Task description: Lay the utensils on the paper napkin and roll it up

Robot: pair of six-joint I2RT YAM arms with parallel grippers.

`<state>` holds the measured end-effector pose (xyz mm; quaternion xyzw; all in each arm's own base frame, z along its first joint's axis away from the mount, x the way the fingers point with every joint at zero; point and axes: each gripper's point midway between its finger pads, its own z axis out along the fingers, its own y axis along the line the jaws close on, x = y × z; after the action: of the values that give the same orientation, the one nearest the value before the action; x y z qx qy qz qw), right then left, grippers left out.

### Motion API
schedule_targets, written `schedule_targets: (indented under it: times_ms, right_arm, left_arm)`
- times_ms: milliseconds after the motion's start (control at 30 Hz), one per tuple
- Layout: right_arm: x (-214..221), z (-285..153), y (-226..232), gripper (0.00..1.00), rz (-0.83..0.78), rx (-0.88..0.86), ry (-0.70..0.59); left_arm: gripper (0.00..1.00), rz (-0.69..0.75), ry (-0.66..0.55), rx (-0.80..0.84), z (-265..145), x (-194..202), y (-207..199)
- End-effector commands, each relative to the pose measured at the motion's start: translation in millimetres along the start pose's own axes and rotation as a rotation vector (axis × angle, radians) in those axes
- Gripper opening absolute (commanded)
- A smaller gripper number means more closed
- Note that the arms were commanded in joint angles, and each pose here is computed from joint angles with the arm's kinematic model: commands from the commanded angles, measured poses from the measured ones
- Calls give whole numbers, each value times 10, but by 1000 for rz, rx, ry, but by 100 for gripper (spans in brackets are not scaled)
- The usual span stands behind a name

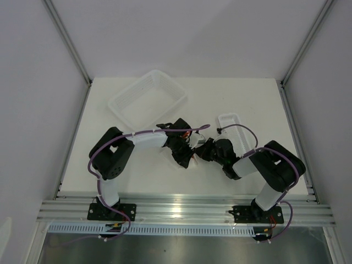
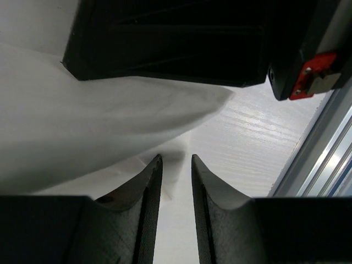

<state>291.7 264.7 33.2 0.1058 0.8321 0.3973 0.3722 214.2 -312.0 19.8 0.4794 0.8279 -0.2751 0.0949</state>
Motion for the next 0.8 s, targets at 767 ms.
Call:
schedule_targets:
  times_ms: [767]
  right_arm:
    - [19,-1,307,0,-95,-50,3]
  left_arm:
    - [33,11,-40,-11,-137,-76,47]
